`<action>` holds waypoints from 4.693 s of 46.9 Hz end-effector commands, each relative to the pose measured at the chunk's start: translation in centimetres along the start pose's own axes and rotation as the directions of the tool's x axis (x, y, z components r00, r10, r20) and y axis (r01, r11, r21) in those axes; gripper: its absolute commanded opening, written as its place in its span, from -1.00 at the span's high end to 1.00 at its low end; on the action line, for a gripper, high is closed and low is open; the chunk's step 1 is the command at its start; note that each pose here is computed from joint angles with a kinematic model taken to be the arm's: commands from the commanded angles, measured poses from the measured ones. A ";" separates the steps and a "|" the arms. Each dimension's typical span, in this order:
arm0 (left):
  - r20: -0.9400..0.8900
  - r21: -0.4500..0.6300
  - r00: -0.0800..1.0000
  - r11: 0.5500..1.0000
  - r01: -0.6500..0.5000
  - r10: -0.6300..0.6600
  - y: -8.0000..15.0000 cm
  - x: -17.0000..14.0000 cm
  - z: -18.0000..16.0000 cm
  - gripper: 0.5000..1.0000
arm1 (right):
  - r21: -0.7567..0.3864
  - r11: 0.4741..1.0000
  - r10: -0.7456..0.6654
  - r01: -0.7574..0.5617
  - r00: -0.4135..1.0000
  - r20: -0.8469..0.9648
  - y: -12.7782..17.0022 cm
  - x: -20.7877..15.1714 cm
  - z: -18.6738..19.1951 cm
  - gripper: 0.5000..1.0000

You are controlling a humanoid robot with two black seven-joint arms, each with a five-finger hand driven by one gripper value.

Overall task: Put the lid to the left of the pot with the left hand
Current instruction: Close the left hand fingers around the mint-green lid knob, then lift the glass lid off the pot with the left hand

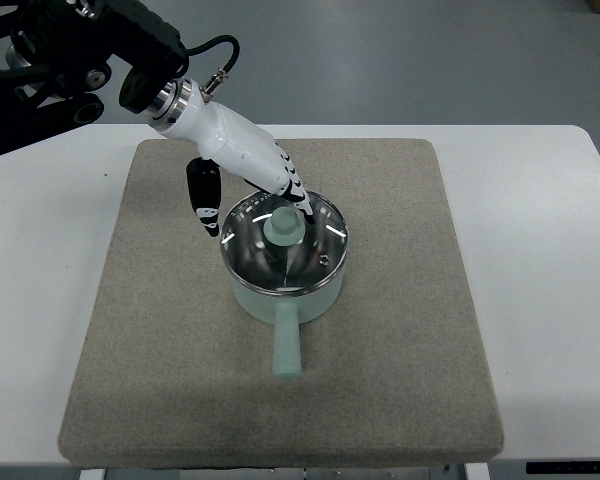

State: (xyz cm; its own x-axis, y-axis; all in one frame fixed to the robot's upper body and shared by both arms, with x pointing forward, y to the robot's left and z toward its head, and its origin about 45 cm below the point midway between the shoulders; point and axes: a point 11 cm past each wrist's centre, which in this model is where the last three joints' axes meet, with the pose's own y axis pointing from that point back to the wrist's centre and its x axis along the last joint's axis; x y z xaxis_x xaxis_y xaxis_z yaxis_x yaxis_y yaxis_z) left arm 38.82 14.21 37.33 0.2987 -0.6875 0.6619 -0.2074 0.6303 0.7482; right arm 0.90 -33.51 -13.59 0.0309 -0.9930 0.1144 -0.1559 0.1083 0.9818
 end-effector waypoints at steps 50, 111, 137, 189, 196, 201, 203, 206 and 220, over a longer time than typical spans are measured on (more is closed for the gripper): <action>0.036 -0.015 0.994 0.995 -0.099 0.100 -0.9 0.5 -0.2 -0.96 | 0.000 1.000 0.000 0.000 1.000 0.000 0.0 0.0 0.0 -0.69; 0.042 -0.038 0.989 0.990 -0.137 0.139 -2.4 -0.4 -0.2 -0.42 | -0.001 1.000 0.000 0.000 1.000 0.000 0.0 0.0 0.1 -0.69; 0.048 -0.034 0.990 0.991 -0.128 0.130 -2.5 -0.5 -0.2 0.09 | 0.000 1.000 0.000 0.000 1.000 0.000 0.0 0.0 0.0 -0.69; 0.068 -0.016 0.992 0.994 -0.109 0.110 -2.7 -1.1 -0.6 1.00 | 0.000 1.000 0.000 0.000 1.000 0.000 0.0 0.0 0.0 -0.69; 0.072 -0.017 0.989 0.991 -0.130 0.130 -2.4 -0.4 -0.6 1.00 | 0.000 1.000 0.000 0.000 1.000 0.000 0.0 0.0 0.0 -0.69; 0.067 -0.009 0.988 0.991 -0.136 0.136 -2.2 -0.4 -0.9 1.00 | 0.000 1.000 0.000 0.000 1.000 0.000 0.0 0.0 0.0 -0.69; 0.065 -0.008 0.989 0.991 -0.136 0.136 -2.3 -0.4 -0.9 1.00 | -0.001 1.000 0.000 0.000 1.000 0.000 0.0 0.0 0.1 -0.69; 0.061 -0.005 0.988 0.990 -0.142 0.142 -2.2 -0.3 -1.0 1.00 | 0.000 1.000 0.000 0.000 1.000 0.000 0.0 0.0 0.0 -0.69; 0.069 -0.012 0.982 0.984 -0.178 0.178 -1.8 1.0 -0.8 1.00 | 0.000 1.000 0.000 0.000 1.000 0.000 0.0 0.0 0.0 -0.69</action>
State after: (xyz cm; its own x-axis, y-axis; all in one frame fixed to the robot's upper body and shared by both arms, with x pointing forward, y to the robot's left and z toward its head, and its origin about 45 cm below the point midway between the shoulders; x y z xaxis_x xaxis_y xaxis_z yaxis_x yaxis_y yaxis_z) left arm 40.20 12.76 36.41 0.1936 -0.5908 0.7833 -0.2453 0.7439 0.6217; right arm 0.90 -33.51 -13.59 0.0308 -0.9930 0.1144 -0.1558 0.1083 0.9818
